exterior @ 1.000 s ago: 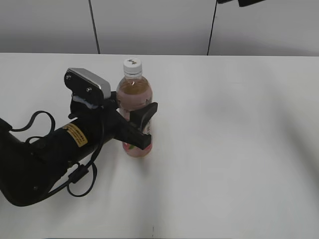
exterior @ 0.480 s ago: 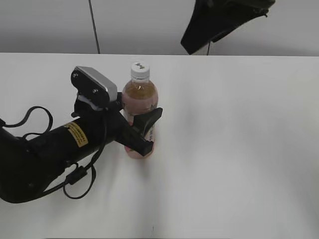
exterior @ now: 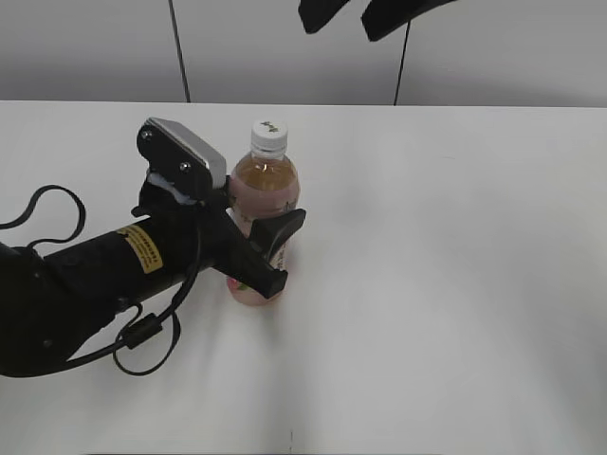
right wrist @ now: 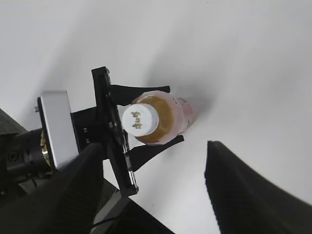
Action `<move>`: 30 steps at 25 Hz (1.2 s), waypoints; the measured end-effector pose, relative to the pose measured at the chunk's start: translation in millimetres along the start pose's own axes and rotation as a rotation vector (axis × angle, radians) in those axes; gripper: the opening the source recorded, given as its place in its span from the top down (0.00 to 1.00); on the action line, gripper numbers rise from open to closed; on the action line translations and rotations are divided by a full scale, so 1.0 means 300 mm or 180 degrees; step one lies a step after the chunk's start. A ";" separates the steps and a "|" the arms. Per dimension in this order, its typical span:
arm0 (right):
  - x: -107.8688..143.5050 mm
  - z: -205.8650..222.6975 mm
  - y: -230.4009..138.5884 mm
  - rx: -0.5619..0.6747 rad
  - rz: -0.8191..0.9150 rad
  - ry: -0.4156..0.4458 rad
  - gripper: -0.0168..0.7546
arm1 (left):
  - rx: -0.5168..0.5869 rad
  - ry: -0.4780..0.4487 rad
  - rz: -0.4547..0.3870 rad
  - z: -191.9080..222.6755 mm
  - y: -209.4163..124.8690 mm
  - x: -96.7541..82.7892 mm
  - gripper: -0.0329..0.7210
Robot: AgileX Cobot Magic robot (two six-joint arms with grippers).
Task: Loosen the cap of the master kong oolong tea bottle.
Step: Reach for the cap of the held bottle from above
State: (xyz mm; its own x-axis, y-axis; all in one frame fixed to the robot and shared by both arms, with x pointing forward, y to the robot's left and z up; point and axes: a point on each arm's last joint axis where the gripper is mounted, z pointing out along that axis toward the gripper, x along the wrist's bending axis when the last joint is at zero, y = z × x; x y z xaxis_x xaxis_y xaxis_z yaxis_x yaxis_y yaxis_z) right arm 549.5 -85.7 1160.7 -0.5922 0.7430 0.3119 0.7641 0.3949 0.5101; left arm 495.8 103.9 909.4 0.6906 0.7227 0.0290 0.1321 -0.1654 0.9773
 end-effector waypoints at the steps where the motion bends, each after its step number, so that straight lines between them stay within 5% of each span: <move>1: -0.004 0.019 0.001 0.0040 0.0087 0.0001 0.34 | -0.0002 -0.0003 0.0007 -0.001 0.003 0.000 0.39; 11: -0.015 0.226 -0.004 0.0484 0.0868 0.0118 0.34 | 0.0016 -0.0079 0.0204 -0.003 0.004 -0.008 0.39; 18: -0.016 0.242 -0.005 0.0518 0.0943 0.0158 0.34 | 0.0017 -0.0079 0.0215 -0.003 0.004 -0.008 0.39; 30: -0.017 0.243 -0.006 0.0443 -0.1463 0.0307 0.34 | 0.0017 -0.0079 0.0215 -0.003 0.004 -0.008 0.39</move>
State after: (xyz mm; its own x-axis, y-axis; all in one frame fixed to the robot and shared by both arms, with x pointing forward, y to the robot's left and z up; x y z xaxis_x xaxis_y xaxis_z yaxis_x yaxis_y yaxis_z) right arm 569.8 -50.9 1099.9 -0.8922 0.4240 0.1557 0.4410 0.7436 0.5025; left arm 493.8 102.7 910.7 0.7155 0.6929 0.0894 0.0885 -0.2168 0.9722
